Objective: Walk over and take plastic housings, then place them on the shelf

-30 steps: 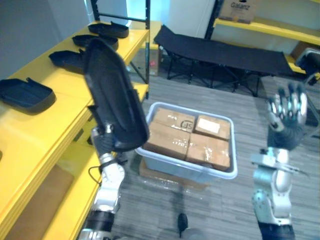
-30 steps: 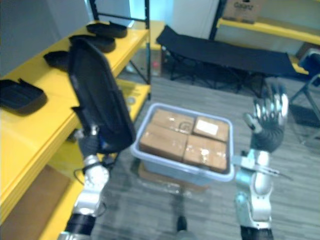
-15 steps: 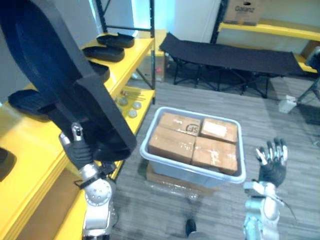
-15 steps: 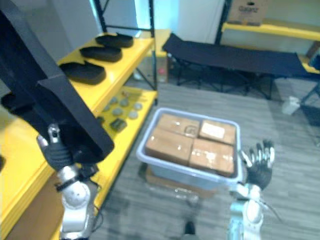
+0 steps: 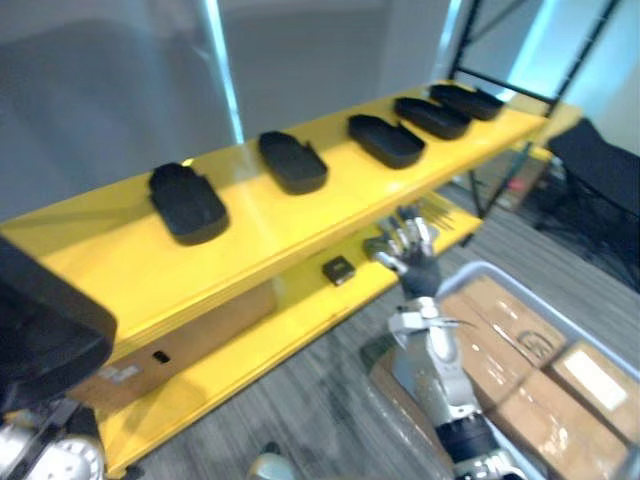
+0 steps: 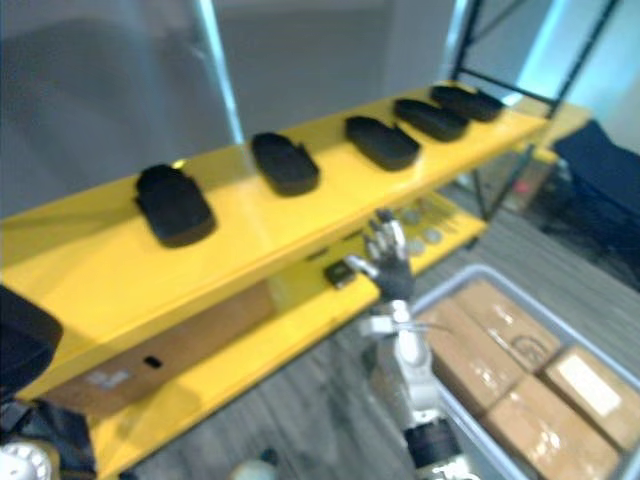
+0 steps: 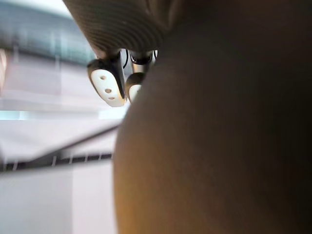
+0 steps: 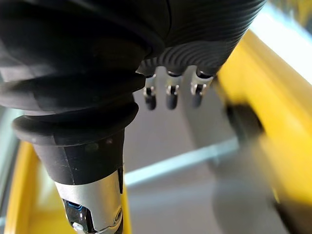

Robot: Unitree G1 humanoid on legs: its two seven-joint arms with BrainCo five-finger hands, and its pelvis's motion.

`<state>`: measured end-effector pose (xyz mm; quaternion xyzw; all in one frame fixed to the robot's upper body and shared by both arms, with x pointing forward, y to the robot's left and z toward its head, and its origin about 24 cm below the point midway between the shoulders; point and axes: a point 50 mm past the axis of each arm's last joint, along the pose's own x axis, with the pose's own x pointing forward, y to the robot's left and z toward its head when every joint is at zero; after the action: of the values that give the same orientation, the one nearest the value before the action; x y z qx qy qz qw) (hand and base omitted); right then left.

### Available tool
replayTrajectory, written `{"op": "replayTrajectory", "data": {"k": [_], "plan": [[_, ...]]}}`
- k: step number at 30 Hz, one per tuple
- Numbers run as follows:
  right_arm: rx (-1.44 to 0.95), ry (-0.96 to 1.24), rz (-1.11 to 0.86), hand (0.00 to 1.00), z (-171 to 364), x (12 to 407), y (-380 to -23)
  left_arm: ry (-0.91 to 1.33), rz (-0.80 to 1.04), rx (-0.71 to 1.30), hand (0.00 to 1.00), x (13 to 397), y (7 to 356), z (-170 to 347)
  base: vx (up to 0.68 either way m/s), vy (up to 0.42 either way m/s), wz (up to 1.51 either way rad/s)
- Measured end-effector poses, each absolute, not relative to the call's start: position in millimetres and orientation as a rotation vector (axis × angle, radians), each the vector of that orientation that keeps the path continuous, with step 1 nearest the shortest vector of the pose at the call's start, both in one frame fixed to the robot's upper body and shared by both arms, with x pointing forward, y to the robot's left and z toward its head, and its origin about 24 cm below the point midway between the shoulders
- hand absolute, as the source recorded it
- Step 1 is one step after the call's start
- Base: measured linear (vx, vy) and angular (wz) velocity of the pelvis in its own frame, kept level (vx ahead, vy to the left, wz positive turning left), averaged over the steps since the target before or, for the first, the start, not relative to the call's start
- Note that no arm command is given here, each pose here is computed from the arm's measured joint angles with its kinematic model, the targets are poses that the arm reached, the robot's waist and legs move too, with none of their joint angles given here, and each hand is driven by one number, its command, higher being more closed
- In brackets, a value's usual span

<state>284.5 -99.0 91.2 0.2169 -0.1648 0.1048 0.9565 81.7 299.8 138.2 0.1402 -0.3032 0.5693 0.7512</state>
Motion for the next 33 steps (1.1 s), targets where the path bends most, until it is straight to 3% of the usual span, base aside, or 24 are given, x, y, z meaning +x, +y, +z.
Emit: {"op": "replayTrajectory", "data": {"k": [11, 21, 28, 33], "plan": [[0.336, -0.258, 0.255, 0.00, 80, 285, -110, -0.693, 1.224, 0.297, 1.00, 80, 299, 142, 0.01, 0.002, 0.01], [0.249, -0.244, 0.162, 0.00, 71, 275, -130, -0.684, 1.120, 0.214, 1.00, 83, 300, 141, 0.02, 0.032, 0.91], [0.189, -0.370, 0.059, 0.00, 86, 258, -154, -0.797, 0.798, 0.171, 1.00, 133, 279, 162, 0.02, -0.026, 0.82], [0.102, -0.445, 0.074, 0.00, 103, 263, -161, -0.814, 0.761, 0.110, 1.00, 149, 271, 164, -0.06, -0.102, -0.23]]}}
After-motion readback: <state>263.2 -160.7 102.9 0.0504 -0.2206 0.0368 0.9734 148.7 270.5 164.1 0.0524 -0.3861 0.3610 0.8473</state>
